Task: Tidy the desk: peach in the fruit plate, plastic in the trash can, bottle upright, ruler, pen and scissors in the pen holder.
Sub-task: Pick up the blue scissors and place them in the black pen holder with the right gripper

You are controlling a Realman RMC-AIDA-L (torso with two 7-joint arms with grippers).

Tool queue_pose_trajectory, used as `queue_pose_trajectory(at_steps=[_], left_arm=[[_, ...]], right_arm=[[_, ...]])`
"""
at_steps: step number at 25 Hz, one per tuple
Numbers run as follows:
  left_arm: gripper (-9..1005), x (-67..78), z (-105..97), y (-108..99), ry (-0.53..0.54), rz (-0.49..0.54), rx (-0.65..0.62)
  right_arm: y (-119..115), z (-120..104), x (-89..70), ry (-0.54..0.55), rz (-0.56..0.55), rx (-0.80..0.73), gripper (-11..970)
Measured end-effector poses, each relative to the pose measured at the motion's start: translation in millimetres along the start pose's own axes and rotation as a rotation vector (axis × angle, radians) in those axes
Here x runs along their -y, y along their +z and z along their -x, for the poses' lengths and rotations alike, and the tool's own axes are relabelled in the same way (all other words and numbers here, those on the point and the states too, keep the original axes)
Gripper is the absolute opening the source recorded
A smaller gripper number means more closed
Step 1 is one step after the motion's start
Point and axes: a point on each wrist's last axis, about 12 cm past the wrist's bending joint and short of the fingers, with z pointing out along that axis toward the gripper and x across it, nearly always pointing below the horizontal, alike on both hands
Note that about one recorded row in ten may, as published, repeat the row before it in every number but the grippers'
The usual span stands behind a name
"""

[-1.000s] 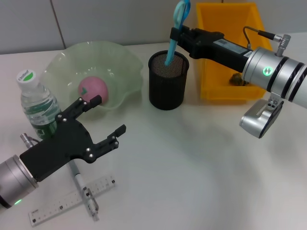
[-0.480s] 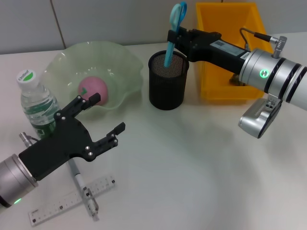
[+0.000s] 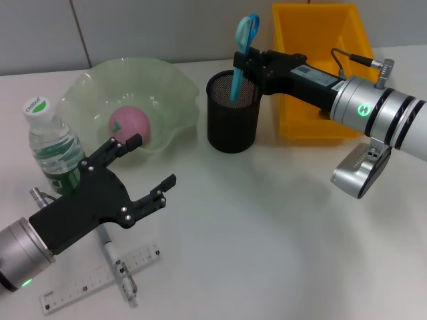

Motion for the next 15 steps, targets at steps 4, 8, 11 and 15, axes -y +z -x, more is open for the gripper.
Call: queue_pose_trajectory(at_steps=[4, 8, 11, 15], left_arm=[[812, -0.4, 0.2, 0.6, 0.001, 0.0, 0.001], [812, -0.9, 0.7, 1.6, 0.003, -0.002, 0.003], [812, -1.1, 1.2, 2.5, 0.011, -0.003, 0.006], [812, -0.3, 1.5, 2.6, 0.015, -0.002, 0.012]], right_arm=[[0.2, 0.3, -0.4, 0.002, 0.004, 0.001, 356], [0.3, 1.8, -1.1, 0.024, 0.017, -0.007, 360], [0.8, 2.7, -1.0, 0.027, 0.026, -0.014, 364], [0.8, 3.4, -1.4, 0.02, 0.031, -0.011, 368]])
